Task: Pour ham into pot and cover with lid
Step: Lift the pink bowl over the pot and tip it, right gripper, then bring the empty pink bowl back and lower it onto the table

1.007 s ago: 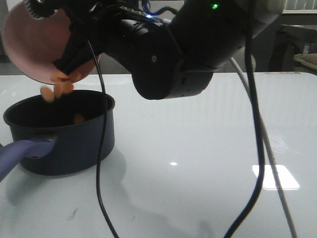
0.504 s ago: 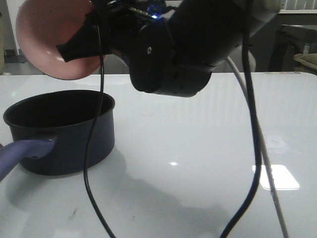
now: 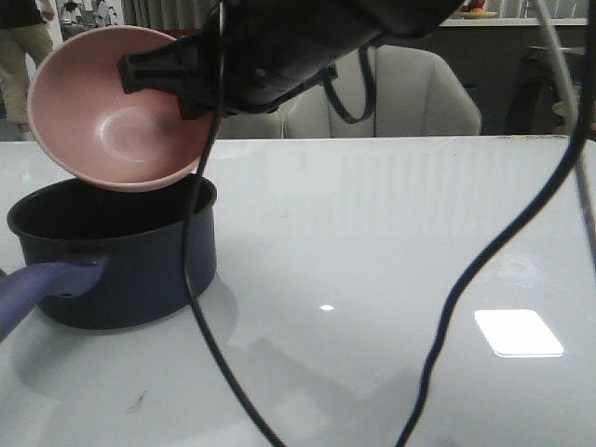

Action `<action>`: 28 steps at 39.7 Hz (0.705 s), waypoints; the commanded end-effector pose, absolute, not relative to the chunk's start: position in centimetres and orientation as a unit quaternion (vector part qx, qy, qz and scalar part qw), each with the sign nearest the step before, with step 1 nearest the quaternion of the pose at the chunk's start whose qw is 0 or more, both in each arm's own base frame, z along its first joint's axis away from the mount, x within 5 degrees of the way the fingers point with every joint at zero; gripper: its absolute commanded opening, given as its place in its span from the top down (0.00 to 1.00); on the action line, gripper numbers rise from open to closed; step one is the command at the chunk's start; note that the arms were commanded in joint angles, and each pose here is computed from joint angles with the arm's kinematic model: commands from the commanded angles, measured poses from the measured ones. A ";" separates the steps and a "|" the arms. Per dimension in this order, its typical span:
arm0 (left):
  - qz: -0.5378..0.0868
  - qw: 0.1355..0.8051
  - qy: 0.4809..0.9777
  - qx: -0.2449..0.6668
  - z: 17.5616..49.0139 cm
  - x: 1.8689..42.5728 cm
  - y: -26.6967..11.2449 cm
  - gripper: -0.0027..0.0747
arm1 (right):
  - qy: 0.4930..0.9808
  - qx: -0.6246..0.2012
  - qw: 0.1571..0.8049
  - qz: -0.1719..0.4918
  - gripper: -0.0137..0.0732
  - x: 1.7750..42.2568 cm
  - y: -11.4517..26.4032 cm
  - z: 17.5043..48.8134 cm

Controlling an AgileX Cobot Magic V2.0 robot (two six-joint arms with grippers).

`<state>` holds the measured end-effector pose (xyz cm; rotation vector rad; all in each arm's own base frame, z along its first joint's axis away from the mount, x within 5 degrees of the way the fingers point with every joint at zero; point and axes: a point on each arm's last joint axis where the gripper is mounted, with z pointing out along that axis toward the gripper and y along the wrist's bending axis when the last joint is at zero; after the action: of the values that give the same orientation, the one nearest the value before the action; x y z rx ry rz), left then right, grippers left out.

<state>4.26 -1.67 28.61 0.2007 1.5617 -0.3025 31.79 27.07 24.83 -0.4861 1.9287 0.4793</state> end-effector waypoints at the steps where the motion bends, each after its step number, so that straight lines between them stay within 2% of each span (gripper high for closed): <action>1: -0.145 0.725 0.669 0.080 30.0 4.2 -1.6 0.13 | 0.797 -0.203 0.523 0.226 0.68 31.6 24.4 29.9; 9: -0.145 0.725 0.669 0.080 30.0 4.2 -1.6 0.13 | 0.827 -0.240 0.462 0.214 0.68 31.3 19.1 32.1; 14: -0.145 0.725 0.669 0.080 30.0 4.2 -1.6 0.13 | 0.858 -0.246 0.416 0.175 0.68 31.5 15.8 31.9; 21: -0.145 0.725 0.669 0.080 30.0 4.2 -1.6 0.13 | 0.915 -0.193 0.343 0.090 0.68 32.2 11.5 30.4; 28: -0.145 0.725 0.669 0.080 30.0 4.2 -1.6 0.13 | 0.949 -0.127 0.281 0.072 0.68 32.5 8.3 29.2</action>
<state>4.26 -1.67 28.61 0.2007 1.5617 -0.3025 32.37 9.79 27.25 -0.4223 2.5781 0.2112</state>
